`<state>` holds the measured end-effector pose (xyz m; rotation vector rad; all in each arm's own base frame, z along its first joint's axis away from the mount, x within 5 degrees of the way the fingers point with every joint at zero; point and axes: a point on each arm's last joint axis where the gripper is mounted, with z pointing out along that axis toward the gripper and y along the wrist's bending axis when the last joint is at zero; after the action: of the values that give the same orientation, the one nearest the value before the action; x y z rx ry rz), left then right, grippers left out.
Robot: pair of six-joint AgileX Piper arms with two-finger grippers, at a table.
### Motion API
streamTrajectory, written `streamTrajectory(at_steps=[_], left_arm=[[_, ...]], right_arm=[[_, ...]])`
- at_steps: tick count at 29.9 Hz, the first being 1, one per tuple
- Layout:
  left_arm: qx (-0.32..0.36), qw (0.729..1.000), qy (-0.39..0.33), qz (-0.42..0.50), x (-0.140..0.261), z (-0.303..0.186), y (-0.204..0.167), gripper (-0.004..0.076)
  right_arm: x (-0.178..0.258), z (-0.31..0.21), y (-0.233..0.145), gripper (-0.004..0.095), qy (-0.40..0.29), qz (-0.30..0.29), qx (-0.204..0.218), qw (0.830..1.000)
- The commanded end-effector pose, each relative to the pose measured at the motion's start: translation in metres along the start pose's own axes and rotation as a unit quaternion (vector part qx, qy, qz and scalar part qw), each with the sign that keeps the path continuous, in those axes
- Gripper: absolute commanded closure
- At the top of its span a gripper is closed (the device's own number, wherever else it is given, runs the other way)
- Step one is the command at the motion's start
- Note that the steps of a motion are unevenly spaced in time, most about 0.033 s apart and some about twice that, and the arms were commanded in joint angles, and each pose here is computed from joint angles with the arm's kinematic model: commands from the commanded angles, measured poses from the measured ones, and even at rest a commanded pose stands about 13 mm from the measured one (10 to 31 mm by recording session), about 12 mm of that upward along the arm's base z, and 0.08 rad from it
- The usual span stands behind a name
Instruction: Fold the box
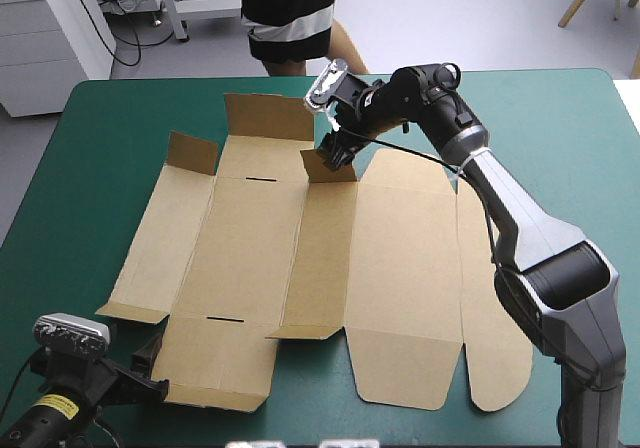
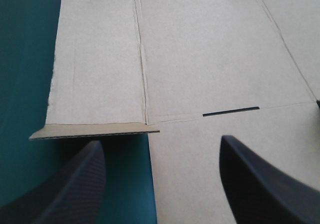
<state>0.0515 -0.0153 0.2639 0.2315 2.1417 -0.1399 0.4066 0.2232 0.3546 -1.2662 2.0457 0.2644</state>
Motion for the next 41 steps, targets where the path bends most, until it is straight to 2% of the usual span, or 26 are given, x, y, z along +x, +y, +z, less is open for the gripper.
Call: streamTrajectory(at_steps=[1, 3, 6, 10, 16, 21, 25, 37, 41], left_arm=[[-0.001, 0.999, -0.033, -0.01, -0.012, -0.002, 0.0, 0.0259], [-0.001, 0.999, -0.033, -0.01, -0.012, -0.002, 0.0, 0.0259], [-0.001, 0.999, -0.033, -0.01, -0.012, -0.002, 0.0, 0.0259], [-0.001, 0.999, -0.033, -0.011, -0.012, -0.002, 0.0, 0.0259], [-0.001, 0.999, -0.033, -0.012, -0.012, -0.002, 0.0, 0.0259], [-0.001, 0.999, -0.033, -0.012, -0.012, -0.002, 0.0, 0.0259], [-0.001, 0.999, -0.033, -0.012, -0.012, -0.002, 0.0, 0.0259], [-0.002, 0.999, -0.036, -0.011, -0.012, -0.001, 0.001, 0.0259], [-0.002, 0.999, -0.036, -0.012, -0.012, -0.001, 0.001, 0.0259]], right_arm=[[-0.005, -0.038, 0.002, 0.0222, 0.019, 0.073, 0.017, 0.997], [0.002, -0.042, 0.001, 0.0222, 0.046, 0.118, 0.015, 0.992], [0.006, -0.061, -0.008, 0.0224, 0.037, 0.207, 0.042, 0.977], [0.006, -0.093, -0.015, 0.0224, 0.009, 0.265, 0.064, 0.962], [0.008, -0.15, 0.002, 0.0224, -0.017, 0.257, 0.103, 0.961], [0.041, -0.177, 0.028, 0.0224, 0.022, 0.264, 0.126, 0.956], [0.066, -0.209, 0.056, 0.0224, 0.025, 0.27, 0.138, 0.953], [0.15, -0.272, 0.128, 0.0224, 0.005, 0.322, 0.199, 0.926], [0.178, -0.276, 0.147, 0.0224, 0.003, 0.342, 0.209, 0.916]])
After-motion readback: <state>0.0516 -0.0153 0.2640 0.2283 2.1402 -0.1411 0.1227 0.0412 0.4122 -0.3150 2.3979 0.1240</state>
